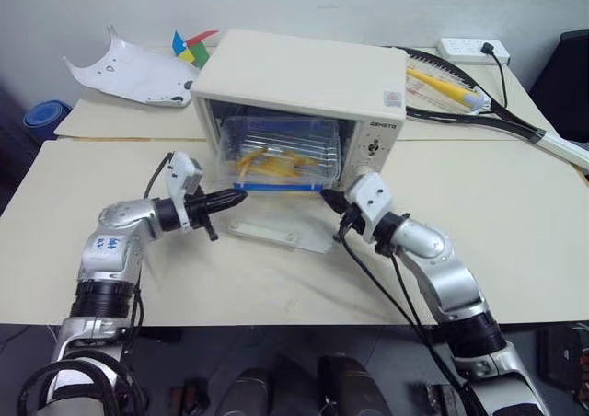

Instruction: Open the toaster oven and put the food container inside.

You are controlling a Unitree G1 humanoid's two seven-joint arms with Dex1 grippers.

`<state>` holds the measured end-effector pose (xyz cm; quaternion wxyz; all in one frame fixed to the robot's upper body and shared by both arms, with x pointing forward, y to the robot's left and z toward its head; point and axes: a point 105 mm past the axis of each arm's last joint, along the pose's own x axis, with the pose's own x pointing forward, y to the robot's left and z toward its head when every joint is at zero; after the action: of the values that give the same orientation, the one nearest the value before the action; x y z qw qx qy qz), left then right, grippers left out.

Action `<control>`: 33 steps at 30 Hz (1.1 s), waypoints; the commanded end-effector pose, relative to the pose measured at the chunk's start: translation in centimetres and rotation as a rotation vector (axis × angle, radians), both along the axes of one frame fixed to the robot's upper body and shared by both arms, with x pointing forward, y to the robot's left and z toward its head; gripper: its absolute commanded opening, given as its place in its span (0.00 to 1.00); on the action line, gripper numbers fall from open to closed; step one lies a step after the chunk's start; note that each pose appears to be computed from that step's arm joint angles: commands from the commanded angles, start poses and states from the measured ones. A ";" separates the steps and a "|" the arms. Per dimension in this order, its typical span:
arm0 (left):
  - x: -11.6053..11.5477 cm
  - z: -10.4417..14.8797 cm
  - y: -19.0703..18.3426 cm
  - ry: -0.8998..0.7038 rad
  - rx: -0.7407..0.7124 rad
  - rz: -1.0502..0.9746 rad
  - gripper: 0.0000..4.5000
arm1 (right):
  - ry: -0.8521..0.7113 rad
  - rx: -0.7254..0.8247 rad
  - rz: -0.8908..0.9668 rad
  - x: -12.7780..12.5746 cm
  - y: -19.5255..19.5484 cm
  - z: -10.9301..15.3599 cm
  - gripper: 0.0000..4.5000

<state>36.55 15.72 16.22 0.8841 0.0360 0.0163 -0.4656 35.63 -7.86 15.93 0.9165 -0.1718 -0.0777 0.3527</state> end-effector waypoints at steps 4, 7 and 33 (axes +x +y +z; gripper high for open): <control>3.2 2.3 -0.7 -0.126 -0.073 0.135 0.00 | -0.088 0.099 -0.051 1.9 0.4 2.2 0.01; 3.8 2.5 -0.9 -0.142 -0.095 0.163 0.00 | -0.093 0.122 -0.065 2.4 0.6 2.3 0.01; -10.5 1.3 12.2 -0.037 0.230 -0.197 0.99 | 0.072 -0.115 0.412 -3.9 -3.4 -5.3 0.00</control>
<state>26.19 27.11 16.48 0.8103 0.1429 0.0775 -0.5630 31.72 -12.25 9.90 0.8230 -0.1915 -0.0317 0.5339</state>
